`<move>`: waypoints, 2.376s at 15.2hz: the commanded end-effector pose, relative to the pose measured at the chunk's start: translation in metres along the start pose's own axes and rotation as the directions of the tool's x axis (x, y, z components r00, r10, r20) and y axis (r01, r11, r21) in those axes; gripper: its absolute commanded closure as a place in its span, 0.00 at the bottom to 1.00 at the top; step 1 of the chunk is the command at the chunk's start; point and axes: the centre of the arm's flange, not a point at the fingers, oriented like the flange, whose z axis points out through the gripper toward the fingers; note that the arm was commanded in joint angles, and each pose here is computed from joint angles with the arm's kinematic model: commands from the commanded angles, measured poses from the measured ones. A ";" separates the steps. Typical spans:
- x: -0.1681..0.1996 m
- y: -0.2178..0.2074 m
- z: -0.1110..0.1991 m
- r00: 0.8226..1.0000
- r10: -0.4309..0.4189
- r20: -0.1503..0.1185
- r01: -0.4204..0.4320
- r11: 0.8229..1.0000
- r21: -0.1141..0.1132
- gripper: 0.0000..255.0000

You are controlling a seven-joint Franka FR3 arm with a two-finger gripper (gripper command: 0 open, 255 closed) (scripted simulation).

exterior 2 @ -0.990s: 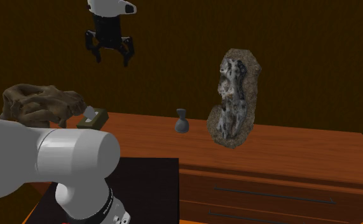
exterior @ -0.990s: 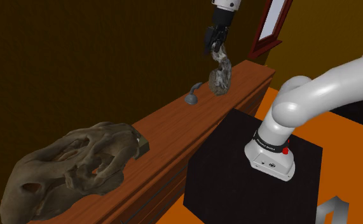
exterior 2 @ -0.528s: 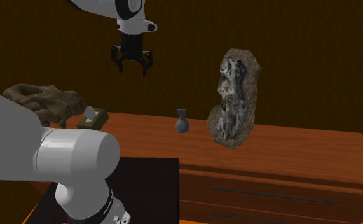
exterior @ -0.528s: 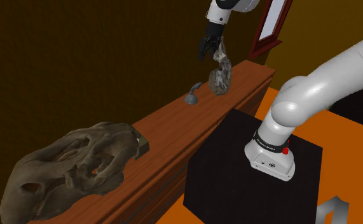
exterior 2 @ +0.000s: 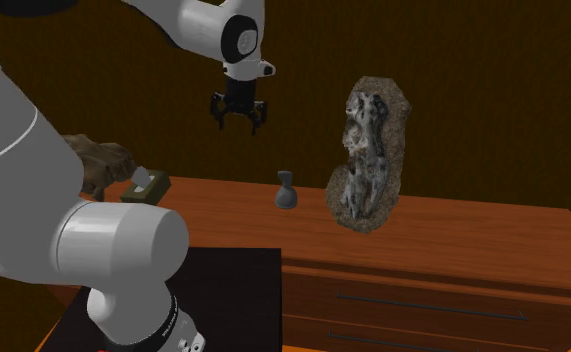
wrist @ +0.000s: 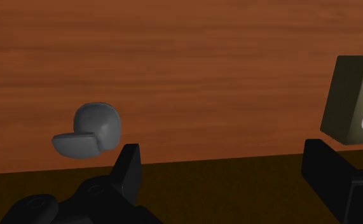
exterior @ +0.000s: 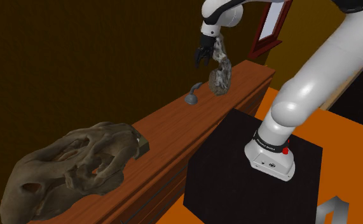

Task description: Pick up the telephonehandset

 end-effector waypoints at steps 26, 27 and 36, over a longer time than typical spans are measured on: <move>0.114 0.175 0.201 0.995 0.079 0.057 -0.080 0.997 0.015 0.00; 0.114 0.175 0.201 0.995 0.079 0.057 -0.080 0.997 0.015 0.00; 0.114 0.175 0.200 0.995 0.079 0.057 -0.080 0.997 0.015 1.00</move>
